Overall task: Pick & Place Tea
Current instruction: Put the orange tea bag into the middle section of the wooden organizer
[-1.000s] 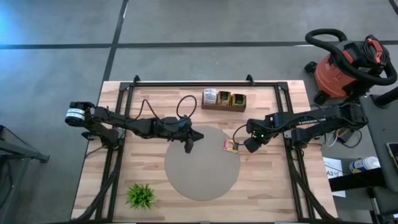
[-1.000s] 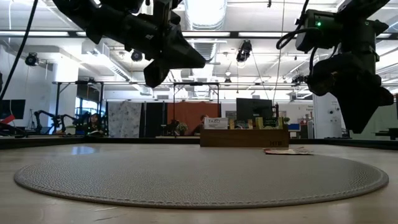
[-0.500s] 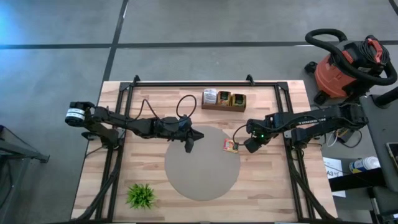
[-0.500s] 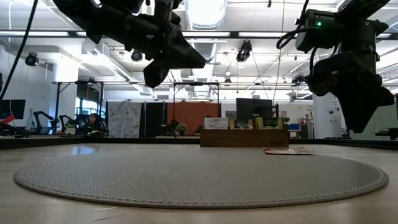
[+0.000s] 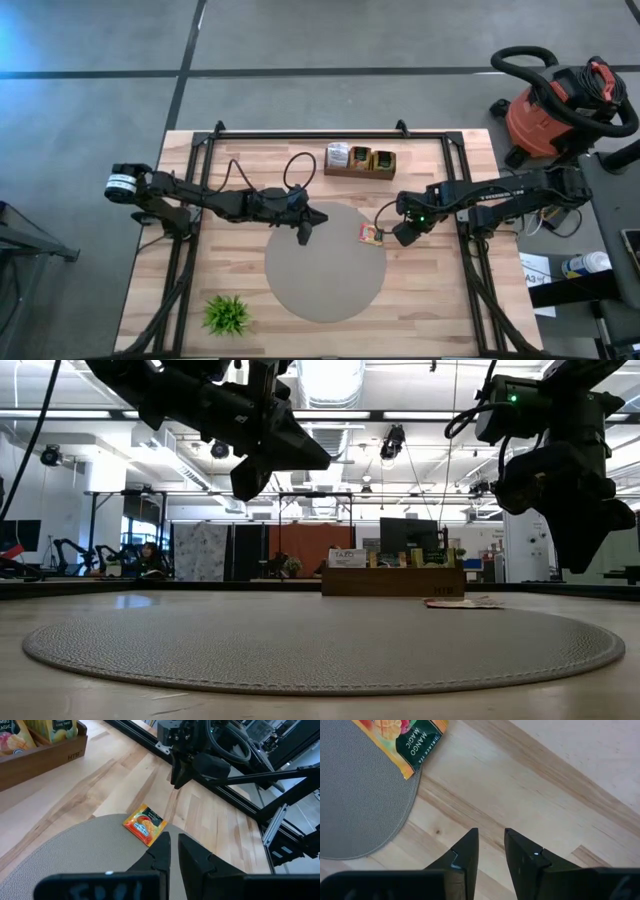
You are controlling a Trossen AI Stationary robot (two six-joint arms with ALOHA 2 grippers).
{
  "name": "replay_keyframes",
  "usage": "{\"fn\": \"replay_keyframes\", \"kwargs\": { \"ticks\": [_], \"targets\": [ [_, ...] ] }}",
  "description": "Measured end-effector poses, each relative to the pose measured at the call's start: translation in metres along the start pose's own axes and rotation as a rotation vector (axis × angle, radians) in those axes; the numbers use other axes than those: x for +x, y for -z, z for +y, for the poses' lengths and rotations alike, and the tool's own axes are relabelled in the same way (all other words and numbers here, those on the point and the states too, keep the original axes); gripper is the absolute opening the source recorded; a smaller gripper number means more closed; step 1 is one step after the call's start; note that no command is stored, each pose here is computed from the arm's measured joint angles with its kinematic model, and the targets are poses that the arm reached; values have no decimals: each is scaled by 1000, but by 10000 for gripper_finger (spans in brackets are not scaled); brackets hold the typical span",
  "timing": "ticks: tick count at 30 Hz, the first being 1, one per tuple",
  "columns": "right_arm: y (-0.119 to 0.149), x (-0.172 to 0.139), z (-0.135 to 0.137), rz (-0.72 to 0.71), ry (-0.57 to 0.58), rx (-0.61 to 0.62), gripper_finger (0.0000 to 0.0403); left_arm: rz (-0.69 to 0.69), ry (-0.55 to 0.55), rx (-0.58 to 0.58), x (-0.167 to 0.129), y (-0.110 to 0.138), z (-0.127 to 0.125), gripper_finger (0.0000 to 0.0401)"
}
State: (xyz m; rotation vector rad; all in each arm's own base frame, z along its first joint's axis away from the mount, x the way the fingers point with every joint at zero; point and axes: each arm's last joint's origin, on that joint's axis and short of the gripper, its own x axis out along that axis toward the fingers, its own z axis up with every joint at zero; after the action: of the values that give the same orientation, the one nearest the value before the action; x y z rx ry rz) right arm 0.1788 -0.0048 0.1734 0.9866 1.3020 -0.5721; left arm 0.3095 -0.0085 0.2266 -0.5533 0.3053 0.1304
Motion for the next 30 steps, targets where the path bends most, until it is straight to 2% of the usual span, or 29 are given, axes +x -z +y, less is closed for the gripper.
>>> {"fn": "replay_keyframes", "kwargs": {
  "ticks": [30],
  "targets": [
    [1,0,0,26,-15,1,84,1,-1,6,0,0,0,30]
  ]
}}
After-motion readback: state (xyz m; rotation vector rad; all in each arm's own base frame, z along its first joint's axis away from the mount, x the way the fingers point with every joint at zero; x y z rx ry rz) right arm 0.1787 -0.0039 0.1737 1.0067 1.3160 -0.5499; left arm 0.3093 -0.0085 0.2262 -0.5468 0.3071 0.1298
